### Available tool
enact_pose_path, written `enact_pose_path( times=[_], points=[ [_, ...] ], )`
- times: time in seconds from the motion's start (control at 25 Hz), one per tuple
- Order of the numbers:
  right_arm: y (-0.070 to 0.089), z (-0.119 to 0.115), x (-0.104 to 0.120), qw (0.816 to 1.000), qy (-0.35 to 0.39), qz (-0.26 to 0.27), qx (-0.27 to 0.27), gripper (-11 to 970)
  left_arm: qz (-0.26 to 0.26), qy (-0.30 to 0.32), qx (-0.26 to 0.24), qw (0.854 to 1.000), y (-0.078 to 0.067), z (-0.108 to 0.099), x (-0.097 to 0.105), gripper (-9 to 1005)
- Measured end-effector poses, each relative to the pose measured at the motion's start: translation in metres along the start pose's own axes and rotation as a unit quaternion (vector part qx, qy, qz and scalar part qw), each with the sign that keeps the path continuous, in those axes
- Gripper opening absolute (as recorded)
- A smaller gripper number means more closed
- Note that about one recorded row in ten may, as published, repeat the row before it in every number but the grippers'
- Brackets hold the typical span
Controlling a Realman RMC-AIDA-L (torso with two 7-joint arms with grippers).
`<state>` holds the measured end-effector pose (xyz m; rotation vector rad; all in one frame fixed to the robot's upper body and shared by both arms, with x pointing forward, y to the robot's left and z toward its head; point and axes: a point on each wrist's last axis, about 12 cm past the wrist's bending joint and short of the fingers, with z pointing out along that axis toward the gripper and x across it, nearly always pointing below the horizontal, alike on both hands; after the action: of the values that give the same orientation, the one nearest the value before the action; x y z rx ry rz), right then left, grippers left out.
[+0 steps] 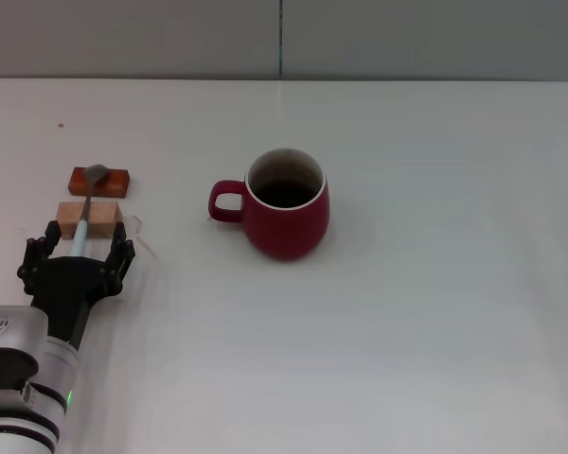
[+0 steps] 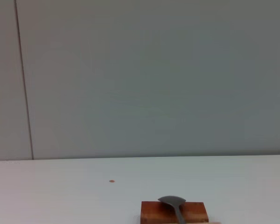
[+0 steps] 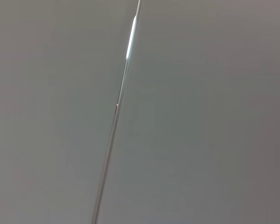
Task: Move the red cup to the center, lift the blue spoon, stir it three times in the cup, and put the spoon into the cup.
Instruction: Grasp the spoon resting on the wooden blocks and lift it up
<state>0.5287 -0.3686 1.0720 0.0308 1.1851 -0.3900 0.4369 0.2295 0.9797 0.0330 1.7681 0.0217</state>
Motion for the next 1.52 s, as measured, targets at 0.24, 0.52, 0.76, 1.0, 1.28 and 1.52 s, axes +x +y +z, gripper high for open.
enact_pose_path(
  times=[0.24,0.52,0.76,1.0,1.28,1.52],
  points=[
    [0.0006,-0.0001,-0.0002,1.0,-0.001,0.001,0.0,684,0.0,0.0,0.001,1.0,0.0001,0.0006,-0.0001,815],
    [0.0027,0.0015,-0.0004,1.0,0.0,0.002,-0.004,684,0.0,0.001,-0.001,1.0,0.0009,-0.0002,0.0004,815],
    [0.0033,0.0015,-0.0003,1.0,0.0,0.002,-0.005,684,0.0,0.001,-0.003,1.0,0.0018,-0.002,0.0011,814],
    [0.0041,0.0009,-0.0002,1.0,0.001,0.002,-0.006,684,0.001,0.001,-0.002,1.0,0.0023,-0.0022,0.0014,814],
    [0.0056,-0.0001,0.0,1.0,0.001,0.003,-0.007,684,0.006,0.0,0.01,1.0,0.0006,-0.0027,0.0018,763],
    [0.0062,-0.0006,-0.0002,1.0,0.0,0.003,-0.008,684,0.008,-0.002,0.011,1.0,0.001,-0.0027,0.002,632]
  ],
)
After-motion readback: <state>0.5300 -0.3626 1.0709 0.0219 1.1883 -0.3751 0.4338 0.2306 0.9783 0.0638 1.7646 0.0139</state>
